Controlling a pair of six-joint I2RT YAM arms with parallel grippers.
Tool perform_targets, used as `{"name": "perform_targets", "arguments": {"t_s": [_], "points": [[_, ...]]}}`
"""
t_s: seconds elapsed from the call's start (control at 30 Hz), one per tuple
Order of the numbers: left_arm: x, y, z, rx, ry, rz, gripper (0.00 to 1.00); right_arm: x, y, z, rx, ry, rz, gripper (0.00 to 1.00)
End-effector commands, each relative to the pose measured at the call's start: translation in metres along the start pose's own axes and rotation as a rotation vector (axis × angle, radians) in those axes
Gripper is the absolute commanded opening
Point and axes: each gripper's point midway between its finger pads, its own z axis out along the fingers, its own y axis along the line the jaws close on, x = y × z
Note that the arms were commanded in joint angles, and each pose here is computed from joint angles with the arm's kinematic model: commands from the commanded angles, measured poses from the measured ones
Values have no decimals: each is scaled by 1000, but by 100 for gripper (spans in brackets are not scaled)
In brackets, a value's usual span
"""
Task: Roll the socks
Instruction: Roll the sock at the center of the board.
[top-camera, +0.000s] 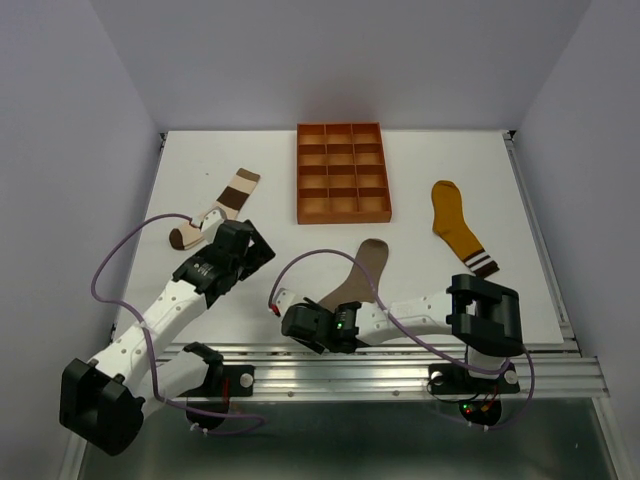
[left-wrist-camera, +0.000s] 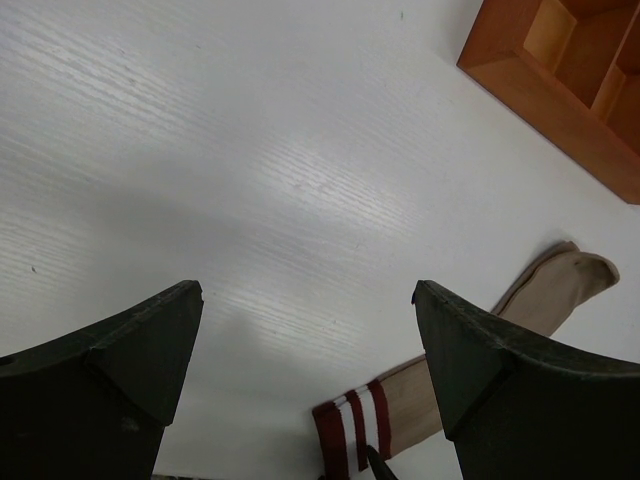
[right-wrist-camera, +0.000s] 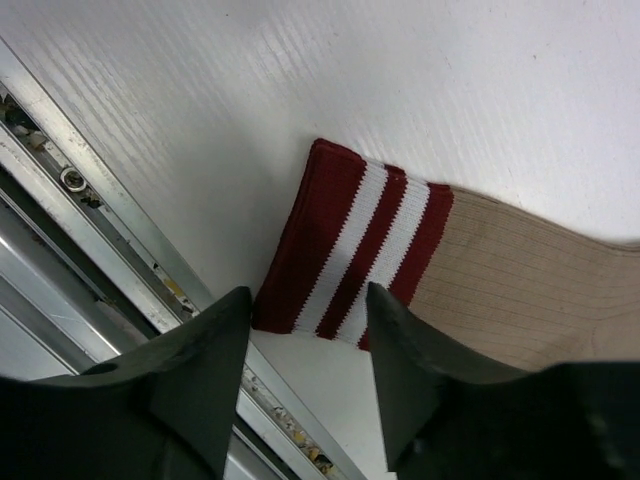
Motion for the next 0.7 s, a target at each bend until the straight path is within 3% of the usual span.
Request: {"name": "perform_targets", "arguments": {"t_s": [0.0,0.07,0.3,0.5,0.67], "points": [[-1,1,3,-7,-4,-10,99,-24,9,2,-25,-66,9,50],[-1,1,4,-11,1,-10,99,-24,11,2,-34,-63,13,39],[2,-3,5,5,17,-3,99,-15,8,2,-20,-51,44,33],[6,-7,6,29,38,10,99,-17,11,0,-80,-54,111,6],[9,-8,5,50,47,15,99,-36,10,-17,-219,-110,223,1]]}}
